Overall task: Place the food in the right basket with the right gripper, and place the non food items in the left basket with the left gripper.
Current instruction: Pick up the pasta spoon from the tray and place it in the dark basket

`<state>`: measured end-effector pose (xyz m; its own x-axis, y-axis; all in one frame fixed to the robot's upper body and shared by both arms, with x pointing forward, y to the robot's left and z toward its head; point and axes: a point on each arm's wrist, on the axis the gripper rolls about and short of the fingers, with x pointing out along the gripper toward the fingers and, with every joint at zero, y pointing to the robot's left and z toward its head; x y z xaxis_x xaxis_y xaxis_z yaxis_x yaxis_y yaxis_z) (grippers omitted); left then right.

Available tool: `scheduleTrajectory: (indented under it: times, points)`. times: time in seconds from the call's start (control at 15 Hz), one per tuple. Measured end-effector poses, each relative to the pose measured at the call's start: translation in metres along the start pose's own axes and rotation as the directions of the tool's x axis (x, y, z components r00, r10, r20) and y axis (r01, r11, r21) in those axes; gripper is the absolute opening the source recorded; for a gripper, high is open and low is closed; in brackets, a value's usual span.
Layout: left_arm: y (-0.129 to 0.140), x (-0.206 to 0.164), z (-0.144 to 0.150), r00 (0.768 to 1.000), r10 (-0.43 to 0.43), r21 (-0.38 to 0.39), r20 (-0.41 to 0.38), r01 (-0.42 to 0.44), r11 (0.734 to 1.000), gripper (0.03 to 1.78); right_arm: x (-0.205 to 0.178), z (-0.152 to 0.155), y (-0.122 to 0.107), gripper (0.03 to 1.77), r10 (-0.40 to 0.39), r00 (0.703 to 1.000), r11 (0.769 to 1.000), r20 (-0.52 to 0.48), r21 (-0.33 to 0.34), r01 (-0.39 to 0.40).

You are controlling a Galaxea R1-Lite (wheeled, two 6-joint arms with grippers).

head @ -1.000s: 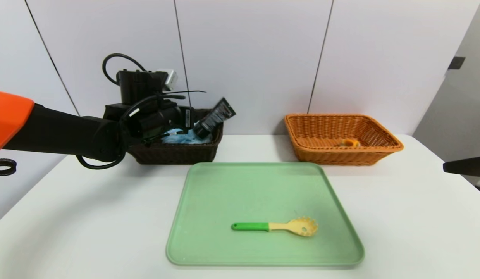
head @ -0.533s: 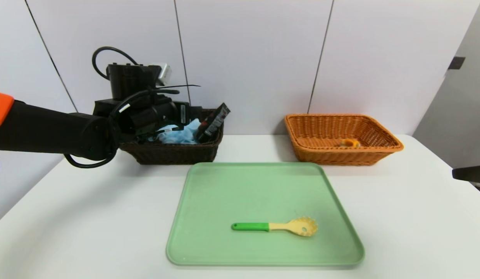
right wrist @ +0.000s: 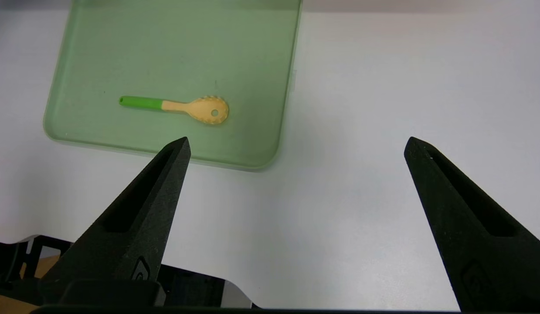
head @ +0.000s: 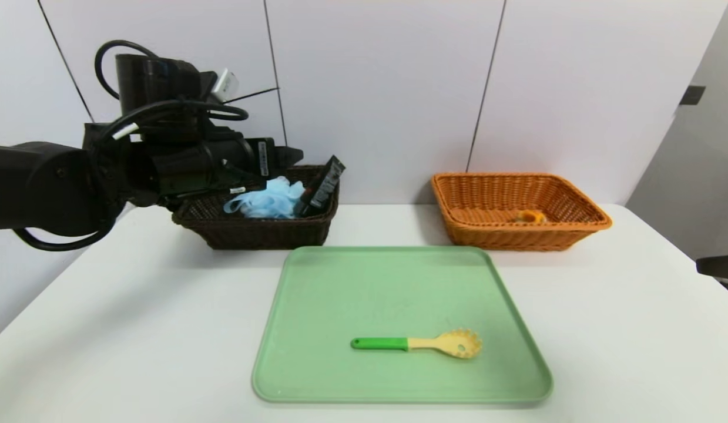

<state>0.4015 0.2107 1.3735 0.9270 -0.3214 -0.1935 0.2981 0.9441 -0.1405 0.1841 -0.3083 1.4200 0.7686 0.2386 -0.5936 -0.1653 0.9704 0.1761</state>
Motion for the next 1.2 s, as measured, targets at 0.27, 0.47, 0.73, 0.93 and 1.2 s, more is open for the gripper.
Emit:
scheduleTrajectory:
  times: [0.27,0.47,0.73,0.93,1.2]
  points:
    - [-0.045,-0.043,-0.012,0.986,-0.145,0.011,-0.086,0.146,0.989,1.67,0.0,0.0,0.0,1.7,0.001,1.0,1.0,0.0,0.0,-0.001]
    - [-0.085,-0.066,-0.034,0.943,-0.29,0.045,-0.163,0.301,0.953,1.67,0.001,-0.001,0.0,1.7,0.015,1.0,1.0,-0.008,0.002,-0.015]
    - [-0.12,-0.071,-0.061,0.842,-0.436,0.104,-0.316,0.488,0.867,1.69,0.002,-0.001,0.001,1.7,0.025,1.0,1.0,-0.009,0.0,-0.025]
    - [-0.133,-0.069,-0.065,0.747,-0.535,0.161,-0.395,0.629,0.76,1.69,0.003,-0.002,0.0,1.7,0.025,1.0,1.0,-0.015,-0.001,-0.025]
    - [-0.144,-0.051,-0.077,0.7,-0.528,0.252,-0.482,0.687,0.681,1.69,0.005,-0.004,0.0,1.7,0.039,0.999,0.999,-0.03,0.0,-0.039]
